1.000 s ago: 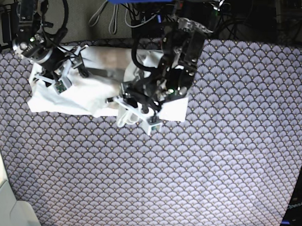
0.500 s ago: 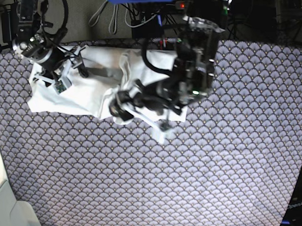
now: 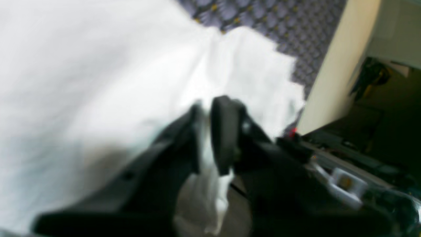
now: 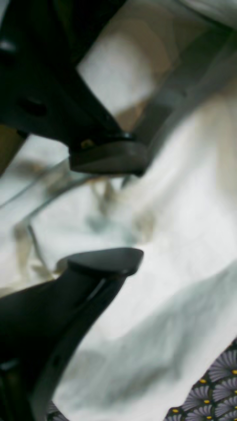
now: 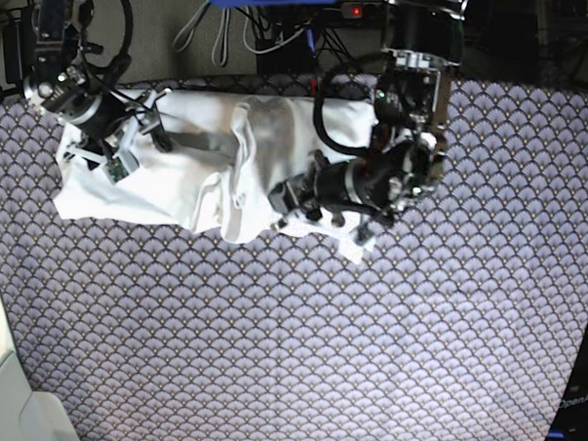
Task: Fold the T-shirt properly
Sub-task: 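Lay the folded end down and pull the left gripper back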
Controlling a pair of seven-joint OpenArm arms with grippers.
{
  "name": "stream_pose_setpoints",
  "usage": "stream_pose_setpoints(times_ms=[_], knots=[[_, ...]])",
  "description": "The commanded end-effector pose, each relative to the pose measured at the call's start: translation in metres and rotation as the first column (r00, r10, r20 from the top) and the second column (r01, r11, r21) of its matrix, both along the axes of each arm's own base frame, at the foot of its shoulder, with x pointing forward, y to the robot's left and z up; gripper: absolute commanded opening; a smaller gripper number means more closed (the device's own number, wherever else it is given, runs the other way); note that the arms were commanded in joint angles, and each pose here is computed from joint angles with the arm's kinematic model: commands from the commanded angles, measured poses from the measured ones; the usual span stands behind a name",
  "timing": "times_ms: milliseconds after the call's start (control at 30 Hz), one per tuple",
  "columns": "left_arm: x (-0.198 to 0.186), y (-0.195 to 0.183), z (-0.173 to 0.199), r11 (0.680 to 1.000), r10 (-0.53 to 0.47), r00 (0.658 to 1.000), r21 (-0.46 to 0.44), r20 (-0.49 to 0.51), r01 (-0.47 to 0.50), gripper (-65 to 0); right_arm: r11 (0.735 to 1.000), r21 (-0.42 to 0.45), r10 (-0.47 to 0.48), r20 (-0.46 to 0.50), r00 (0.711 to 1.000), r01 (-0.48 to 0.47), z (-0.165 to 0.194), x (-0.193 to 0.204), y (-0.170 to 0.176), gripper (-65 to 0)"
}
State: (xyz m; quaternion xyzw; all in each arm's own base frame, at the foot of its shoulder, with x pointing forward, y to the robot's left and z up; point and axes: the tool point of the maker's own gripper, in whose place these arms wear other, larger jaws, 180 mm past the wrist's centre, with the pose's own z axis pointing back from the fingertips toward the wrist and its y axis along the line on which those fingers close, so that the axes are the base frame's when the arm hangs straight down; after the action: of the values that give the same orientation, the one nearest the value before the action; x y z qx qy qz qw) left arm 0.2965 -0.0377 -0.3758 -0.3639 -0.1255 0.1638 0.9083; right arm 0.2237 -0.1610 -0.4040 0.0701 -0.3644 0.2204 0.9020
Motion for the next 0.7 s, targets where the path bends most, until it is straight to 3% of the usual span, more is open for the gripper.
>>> stream_pose_setpoints(times_ms=[0, 200, 367, 533, 667], knots=[[0.004, -0.021, 0.013, 0.998, -0.046, 0.999, -0.045, 0.015, 0.047, -65.0, 1.000, 0.006, 0.011, 0.043, 0.999, -0.012, 0.010, 0.007, 0.000, -29.1], [-0.020, -0.073, -0.006, 0.974, -0.226, 0.973, -0.019, -0.053, 0.226, -64.8, 1.000, 0.006, 0.010, 0.045, 0.999, -0.010, 0.011, 0.007, 0.000, -29.1], [-0.023, -0.097, 0.004, 0.966, -0.256, 0.966, -0.059, -0.045, 0.254, -64.8, 1.000, 0.006, 0.009, 0.045, 0.999, -0.009, 0.011, 0.007, -0.001, -29.1], [-0.020, -0.095, 0.015, 0.966, -0.251, 0.968, -0.067, -0.006, 0.250, -64.8, 1.000, 0.006, 0.009, 0.045, 0.999, -0.009, 0.011, 0.007, -0.001, -29.1], [-0.013, -0.065, 0.027, 0.970, -0.240, 0.968, -0.017, 0.070, 0.241, -64.8, 1.000, 0.006, 0.009, 0.045, 0.999, -0.009, 0.011, 0.007, -0.001, -29.1]])
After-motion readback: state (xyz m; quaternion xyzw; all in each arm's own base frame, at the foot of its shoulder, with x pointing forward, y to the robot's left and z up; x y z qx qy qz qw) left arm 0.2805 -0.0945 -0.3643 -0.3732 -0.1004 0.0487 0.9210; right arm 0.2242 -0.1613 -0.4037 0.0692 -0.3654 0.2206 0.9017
